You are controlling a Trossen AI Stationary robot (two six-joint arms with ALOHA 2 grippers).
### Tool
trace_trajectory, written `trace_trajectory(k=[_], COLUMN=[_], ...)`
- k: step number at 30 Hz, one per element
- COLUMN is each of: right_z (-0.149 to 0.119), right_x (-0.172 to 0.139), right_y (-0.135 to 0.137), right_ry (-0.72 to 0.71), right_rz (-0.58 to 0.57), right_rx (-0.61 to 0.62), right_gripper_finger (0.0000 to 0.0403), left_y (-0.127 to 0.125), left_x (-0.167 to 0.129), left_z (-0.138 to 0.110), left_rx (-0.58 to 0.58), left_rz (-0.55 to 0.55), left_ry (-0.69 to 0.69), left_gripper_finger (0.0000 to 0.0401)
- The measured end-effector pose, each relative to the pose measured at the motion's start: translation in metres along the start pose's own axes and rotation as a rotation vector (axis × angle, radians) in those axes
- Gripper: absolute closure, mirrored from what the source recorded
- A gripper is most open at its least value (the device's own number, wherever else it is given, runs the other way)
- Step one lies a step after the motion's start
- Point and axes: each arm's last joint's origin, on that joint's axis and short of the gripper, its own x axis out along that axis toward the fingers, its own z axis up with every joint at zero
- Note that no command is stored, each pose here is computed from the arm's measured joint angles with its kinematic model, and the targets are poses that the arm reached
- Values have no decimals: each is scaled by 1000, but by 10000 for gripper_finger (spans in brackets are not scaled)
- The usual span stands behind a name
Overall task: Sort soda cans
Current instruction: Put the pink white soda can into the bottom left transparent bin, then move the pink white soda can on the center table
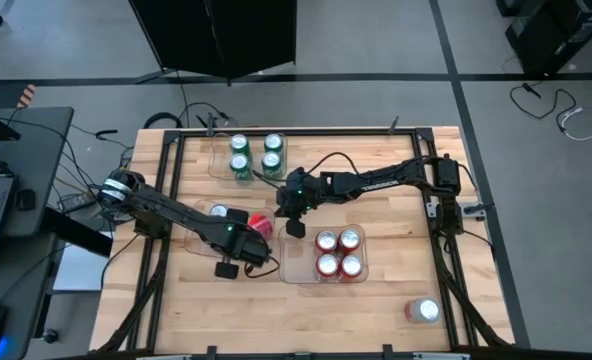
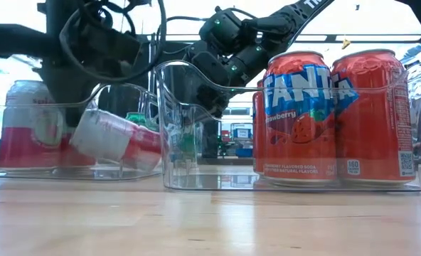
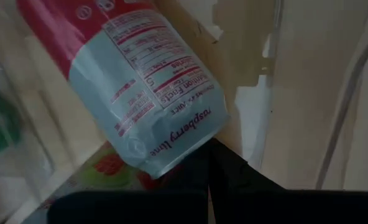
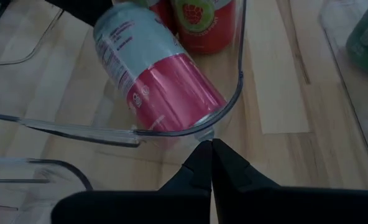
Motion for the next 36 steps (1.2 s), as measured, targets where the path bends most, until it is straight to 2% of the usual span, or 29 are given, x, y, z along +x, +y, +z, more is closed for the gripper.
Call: trace_trajectory(k=[4,14,17,19,22,26,36], right_z=[0,-1,-1,-2,-3,-4,-4], right_x=[0,0,0,1,1,2,2], right_y=[0,0,1,5,8,11,12], right_ry=[3,16,15,23,29,38,45], right_rz=[1,-6,0,18,34,21,19], right_rx=[-1,-6,-9,-13,-20,-35,-43], right_gripper_finger=[403,403,403,403,403,403,403], left_y=[3,22,36,45,56,68,65], left_x=[-10,-31,-37,-33,-32,-29,-43], left_z=[4,13,22,26,31,31,20], left_rx=[-2,-10,-44,-47,-53,-72,-135], left_rz=[26,183,295,347,317,298,228], left_ry=[-18,-87,-160,-162,-200,-184,-219], left_gripper_finger=[401,401,401,401,401,401,401])
